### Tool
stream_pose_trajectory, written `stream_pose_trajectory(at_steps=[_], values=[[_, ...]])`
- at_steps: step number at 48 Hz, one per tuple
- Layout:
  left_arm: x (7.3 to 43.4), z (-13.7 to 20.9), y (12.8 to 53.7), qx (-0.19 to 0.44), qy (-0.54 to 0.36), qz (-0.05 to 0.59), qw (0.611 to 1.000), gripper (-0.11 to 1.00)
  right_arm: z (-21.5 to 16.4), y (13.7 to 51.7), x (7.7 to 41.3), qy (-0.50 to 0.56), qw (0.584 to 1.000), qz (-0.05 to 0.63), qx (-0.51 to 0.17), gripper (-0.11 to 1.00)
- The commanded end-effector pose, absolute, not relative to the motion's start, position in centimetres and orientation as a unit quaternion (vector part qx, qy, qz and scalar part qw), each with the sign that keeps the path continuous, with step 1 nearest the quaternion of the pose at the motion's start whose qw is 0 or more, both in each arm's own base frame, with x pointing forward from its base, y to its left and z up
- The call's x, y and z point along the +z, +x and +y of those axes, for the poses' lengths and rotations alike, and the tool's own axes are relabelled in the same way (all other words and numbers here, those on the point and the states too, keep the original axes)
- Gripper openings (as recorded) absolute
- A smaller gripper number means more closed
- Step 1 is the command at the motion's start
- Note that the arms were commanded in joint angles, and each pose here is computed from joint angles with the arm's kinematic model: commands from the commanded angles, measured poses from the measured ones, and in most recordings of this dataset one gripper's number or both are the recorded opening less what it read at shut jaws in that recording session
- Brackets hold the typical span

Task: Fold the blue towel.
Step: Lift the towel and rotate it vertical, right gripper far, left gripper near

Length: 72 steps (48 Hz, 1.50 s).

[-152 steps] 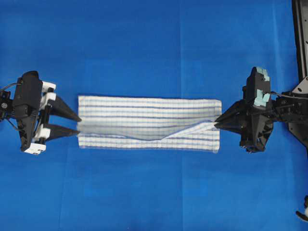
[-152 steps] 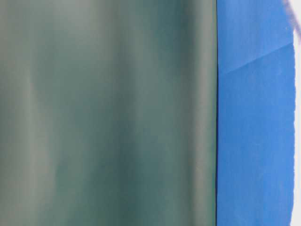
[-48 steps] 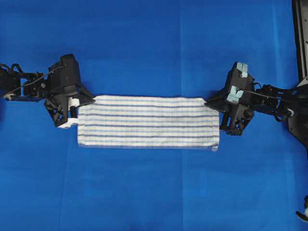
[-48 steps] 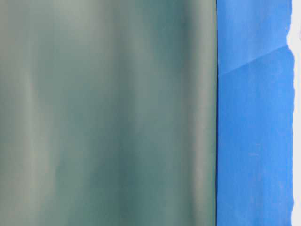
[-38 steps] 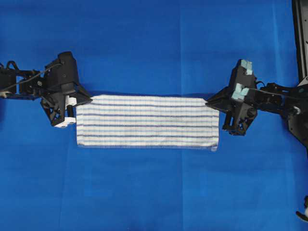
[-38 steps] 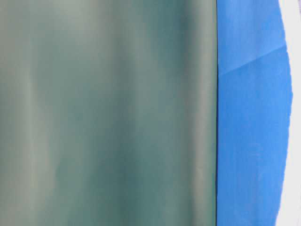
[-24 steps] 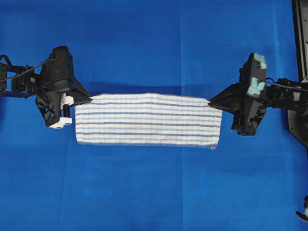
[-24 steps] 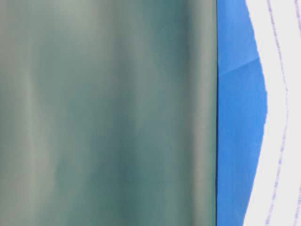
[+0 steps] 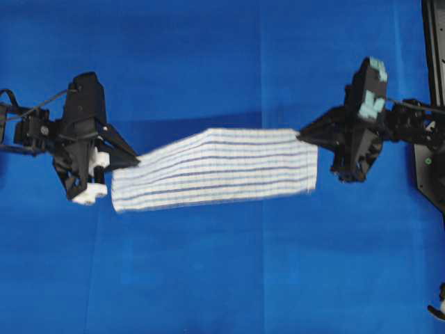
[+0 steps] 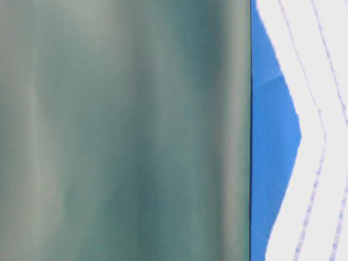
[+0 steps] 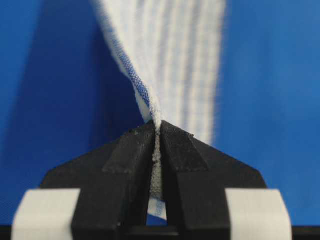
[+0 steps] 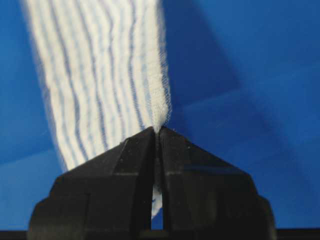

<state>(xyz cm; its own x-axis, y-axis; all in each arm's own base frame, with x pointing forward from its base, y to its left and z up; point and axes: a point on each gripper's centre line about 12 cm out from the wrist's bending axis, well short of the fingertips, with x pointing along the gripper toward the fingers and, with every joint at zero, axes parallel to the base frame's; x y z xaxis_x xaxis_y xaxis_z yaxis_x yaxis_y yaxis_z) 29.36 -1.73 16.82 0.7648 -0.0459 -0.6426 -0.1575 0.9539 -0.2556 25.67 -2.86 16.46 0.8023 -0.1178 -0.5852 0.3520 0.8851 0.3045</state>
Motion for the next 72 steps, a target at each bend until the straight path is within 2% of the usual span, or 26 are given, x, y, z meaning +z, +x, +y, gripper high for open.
stream_pose_trajectory(at_steps=[1, 16, 38, 53, 72], values=[[18.3, -3.2, 30.8, 0.008, -0.161, 0.308, 0.937, 0.02, -4.3, 26.7, 18.2, 0.192, 0.933, 0.274, -0.133, 0.03], [20.0, -6.2, 34.7, -0.022, -0.204, 0.266, 0.942, 0.02, -8.9, 28.5, 21.2, 0.151, 0.941, 0.249, -0.174, 0.03], [21.1, -8.3, 43.2, -0.038, -0.206, 0.227, 0.951, 0.02, -14.4, 30.5, 23.0, 0.112, 0.940, 0.232, -0.225, 0.03], [21.0, -9.4, 47.9, -0.048, -0.208, 0.194, 0.957, 0.02, -15.7, 29.7, 23.1, 0.110, 0.936, 0.231, -0.243, 0.03], [20.6, -9.8, 50.2, -0.059, -0.210, 0.144, 0.965, 0.02, -16.2, 29.9, 23.2, 0.094, 0.936, 0.234, -0.245, 0.03]])
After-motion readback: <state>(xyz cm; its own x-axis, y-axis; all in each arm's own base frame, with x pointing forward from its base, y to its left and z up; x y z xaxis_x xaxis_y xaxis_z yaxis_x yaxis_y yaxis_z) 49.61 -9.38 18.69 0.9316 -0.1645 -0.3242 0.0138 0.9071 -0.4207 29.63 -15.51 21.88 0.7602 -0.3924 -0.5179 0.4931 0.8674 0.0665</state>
